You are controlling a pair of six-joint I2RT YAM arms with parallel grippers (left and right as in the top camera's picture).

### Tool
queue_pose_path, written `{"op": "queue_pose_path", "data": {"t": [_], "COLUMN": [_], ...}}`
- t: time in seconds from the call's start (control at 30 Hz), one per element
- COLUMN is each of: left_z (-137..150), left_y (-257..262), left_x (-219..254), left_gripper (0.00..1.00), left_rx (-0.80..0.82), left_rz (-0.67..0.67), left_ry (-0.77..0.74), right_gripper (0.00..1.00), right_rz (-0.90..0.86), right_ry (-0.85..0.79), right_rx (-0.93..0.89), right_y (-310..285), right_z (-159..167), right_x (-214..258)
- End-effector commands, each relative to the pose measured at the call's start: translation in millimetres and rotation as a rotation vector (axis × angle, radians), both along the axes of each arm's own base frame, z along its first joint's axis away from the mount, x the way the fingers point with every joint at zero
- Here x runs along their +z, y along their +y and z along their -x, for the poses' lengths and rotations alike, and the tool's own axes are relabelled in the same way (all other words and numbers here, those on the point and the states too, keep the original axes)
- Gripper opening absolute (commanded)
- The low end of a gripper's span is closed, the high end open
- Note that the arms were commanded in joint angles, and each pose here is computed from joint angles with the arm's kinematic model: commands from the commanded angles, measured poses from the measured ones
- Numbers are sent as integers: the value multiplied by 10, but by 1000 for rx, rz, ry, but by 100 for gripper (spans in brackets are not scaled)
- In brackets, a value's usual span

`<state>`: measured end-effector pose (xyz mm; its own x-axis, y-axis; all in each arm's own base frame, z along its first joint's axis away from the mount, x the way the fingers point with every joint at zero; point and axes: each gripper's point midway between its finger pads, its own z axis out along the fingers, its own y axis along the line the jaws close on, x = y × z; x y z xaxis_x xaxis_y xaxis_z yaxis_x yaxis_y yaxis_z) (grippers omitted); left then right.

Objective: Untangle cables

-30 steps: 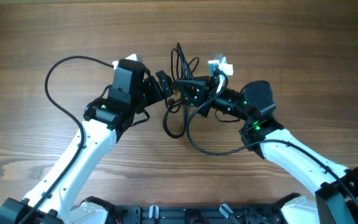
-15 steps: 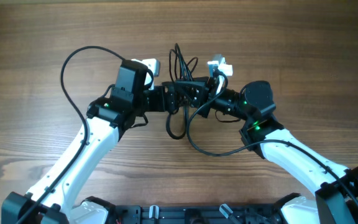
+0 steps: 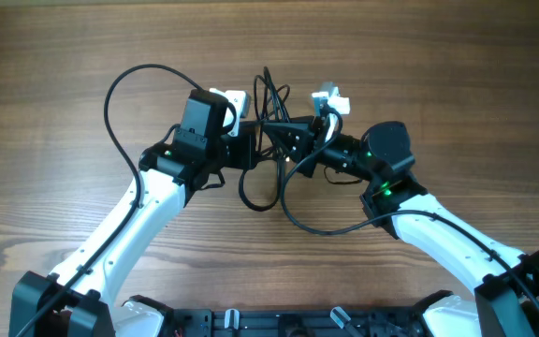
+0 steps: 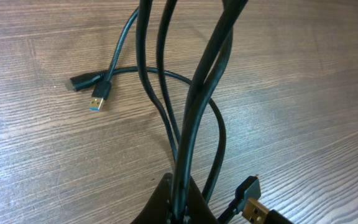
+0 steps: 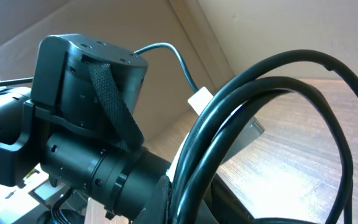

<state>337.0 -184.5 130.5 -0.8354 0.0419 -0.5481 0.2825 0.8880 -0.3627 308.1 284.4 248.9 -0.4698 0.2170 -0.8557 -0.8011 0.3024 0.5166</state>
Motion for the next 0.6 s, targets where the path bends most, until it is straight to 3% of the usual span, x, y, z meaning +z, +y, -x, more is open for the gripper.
{"op": "queue_pose_path", "data": {"t": [0.0,0.2,0.4,0.57], "left_z": [-32,83,414,471], "left_y": [-26,21,169,682], "left_x": [155,590,1017,1437], "left_gripper": [4,4,4,4], "left_rx": [-10,-39,-115,103], "left_rz": [14,32,-9,-126], "left_ry": [-46,-163,-292,-457], "right_gripper": [4,4,4,4], "right_rz": [16,10,5,5], "right_ry": [6,98,170,247], "right_rx": [-40,-181,-285,-334], "right_y": [-28,-148,-321,-498], "right_z": [-54,-271,-446,-553], "right_x": [-25,-120,-212,-321]}}
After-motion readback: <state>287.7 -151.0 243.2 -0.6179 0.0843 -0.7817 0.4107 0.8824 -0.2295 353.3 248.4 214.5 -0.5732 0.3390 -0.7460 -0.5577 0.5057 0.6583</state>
